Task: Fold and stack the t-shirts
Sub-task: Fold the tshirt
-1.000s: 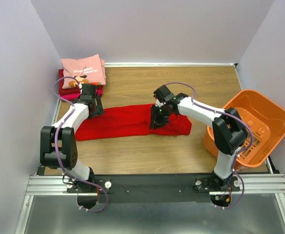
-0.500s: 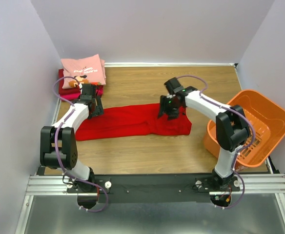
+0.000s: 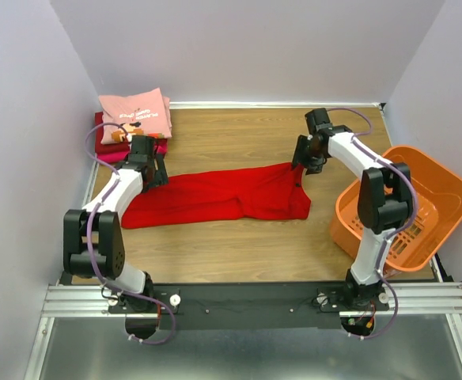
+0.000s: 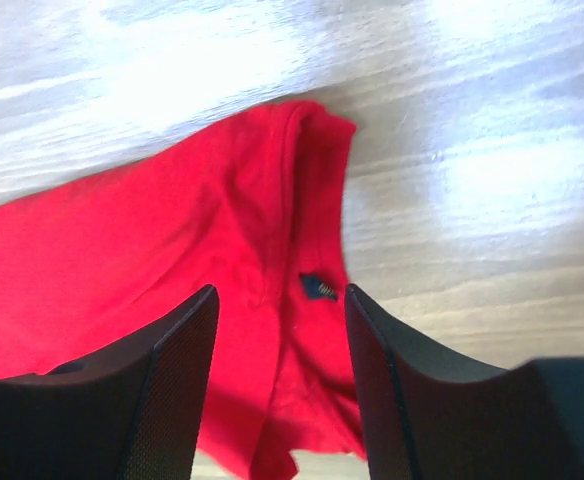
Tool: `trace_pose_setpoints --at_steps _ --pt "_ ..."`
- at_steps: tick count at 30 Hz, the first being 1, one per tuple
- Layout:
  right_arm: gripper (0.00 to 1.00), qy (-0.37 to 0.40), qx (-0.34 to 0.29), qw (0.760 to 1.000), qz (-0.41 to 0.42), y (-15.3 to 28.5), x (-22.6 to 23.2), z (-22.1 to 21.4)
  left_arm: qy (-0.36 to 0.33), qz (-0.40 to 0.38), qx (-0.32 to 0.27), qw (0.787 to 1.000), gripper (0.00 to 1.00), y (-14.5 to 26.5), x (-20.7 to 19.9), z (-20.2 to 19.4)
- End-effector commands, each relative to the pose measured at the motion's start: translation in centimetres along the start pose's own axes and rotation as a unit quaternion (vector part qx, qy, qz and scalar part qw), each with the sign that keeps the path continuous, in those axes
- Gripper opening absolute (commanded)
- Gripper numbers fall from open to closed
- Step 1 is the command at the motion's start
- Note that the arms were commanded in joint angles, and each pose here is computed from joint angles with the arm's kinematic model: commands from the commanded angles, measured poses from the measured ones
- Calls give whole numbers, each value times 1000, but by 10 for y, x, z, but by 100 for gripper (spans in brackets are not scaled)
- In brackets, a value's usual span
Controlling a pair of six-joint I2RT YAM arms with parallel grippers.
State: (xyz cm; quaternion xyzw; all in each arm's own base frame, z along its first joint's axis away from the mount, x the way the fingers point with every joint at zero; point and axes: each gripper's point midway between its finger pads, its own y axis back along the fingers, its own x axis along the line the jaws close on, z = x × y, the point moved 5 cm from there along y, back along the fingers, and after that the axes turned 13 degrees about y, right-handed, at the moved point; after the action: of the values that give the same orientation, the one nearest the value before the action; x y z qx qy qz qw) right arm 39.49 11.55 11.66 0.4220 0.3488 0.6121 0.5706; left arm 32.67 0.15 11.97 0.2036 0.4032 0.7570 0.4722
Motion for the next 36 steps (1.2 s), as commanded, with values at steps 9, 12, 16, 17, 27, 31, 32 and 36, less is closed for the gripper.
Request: trace_pose_setpoints --at_steps 9,12,16,17,27,31,32,36 --pt "54 8 1 1000 -29 -32 -16 17 26 -123 12 992 89 13 -26 -24" --pt "53 6 -4 1000 -26 -35 -16 21 31 -140 31 989 89 7 -28 -40" --pt "48 3 -6 1000 -23 -39 -16 22 30 -131 52 990 89 -6 -24 -56" --pt "47 3 -7 1000 -21 -40 -15 23 29 -128 57 990 89 -8 -23 -59" --pt "39 -3 -5 1000 9 -51 -13 22 31 -115 77 990 89 -20 -20 -73" --pt "34 -5 -8 1000 14 -55 -14 23 30 -110 85 990 89 -23 -18 -78" --pt "33 -7 -8 1000 14 -56 -14 24 30 -109 87 990 89 -24 -17 -79" --pt "22 -13 -7 1000 17 -60 -16 27 28 -105 94 990 89 -26 -16 -84"
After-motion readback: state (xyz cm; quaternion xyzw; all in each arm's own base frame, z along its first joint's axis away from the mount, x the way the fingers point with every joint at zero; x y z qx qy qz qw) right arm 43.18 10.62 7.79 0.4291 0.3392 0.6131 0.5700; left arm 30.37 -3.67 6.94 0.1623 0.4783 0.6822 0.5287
